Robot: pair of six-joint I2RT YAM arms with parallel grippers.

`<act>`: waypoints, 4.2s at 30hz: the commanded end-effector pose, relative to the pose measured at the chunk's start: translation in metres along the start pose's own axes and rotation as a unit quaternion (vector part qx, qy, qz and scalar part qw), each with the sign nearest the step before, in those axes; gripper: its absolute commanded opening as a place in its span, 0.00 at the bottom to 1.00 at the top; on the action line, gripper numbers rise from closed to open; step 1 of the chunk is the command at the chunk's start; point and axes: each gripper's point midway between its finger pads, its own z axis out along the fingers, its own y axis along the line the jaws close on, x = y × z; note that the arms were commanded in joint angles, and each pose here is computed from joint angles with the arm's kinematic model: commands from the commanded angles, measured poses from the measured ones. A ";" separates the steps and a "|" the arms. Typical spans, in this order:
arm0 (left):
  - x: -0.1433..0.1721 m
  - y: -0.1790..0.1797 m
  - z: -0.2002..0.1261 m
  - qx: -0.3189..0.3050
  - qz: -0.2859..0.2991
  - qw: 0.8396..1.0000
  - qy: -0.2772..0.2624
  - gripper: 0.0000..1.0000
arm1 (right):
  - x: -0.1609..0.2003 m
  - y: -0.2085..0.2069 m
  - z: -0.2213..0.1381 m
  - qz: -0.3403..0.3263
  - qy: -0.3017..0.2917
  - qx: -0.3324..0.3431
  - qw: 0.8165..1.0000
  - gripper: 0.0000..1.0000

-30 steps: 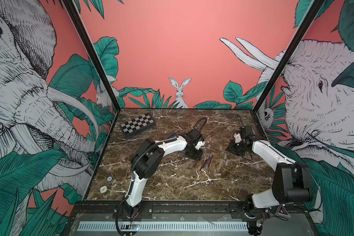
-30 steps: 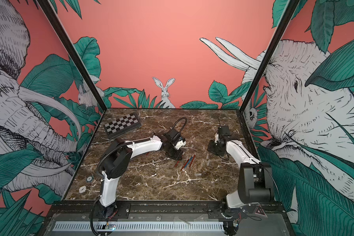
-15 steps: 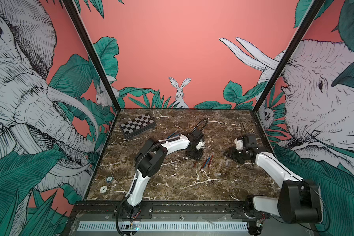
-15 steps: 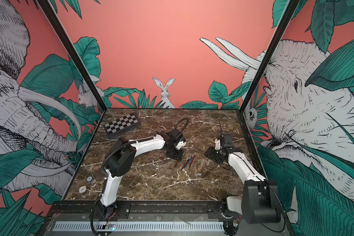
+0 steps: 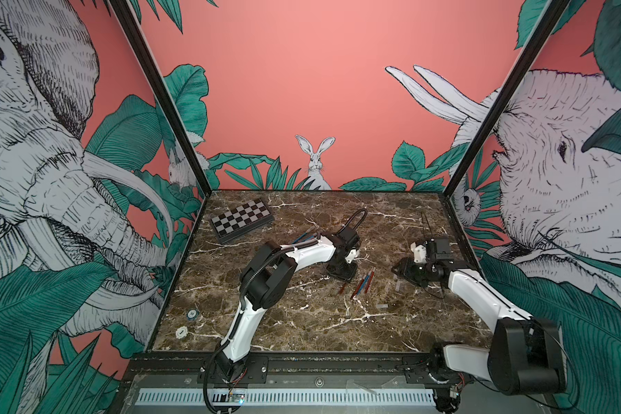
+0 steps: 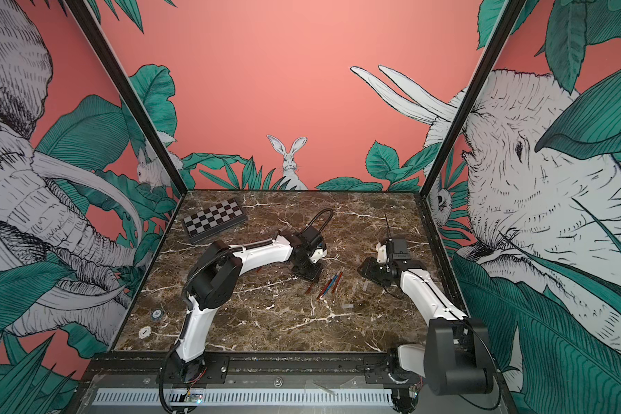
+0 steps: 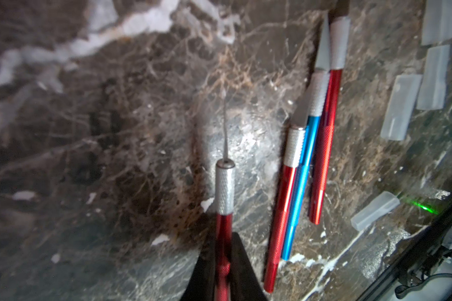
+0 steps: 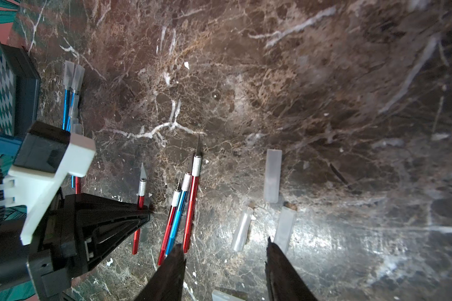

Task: Remove protective caps from carving knives
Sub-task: Place the carving knife at the center of the board, then pick up the carving knife from the center of the board.

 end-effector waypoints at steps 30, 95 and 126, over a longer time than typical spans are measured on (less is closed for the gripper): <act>-0.013 0.084 -0.120 -0.114 -0.013 0.990 -0.083 0.82 | -0.012 0.030 -0.014 -0.032 0.000 -0.033 0.999 0.98; 0.011 0.179 -0.077 -0.180 -0.064 0.981 -0.022 0.85 | -0.006 0.036 0.006 -0.030 0.016 -0.026 0.999 0.90; 0.042 0.176 -0.058 -0.162 -0.075 0.984 0.009 0.32 | -0.007 0.036 0.009 -0.024 0.010 -0.034 0.999 0.79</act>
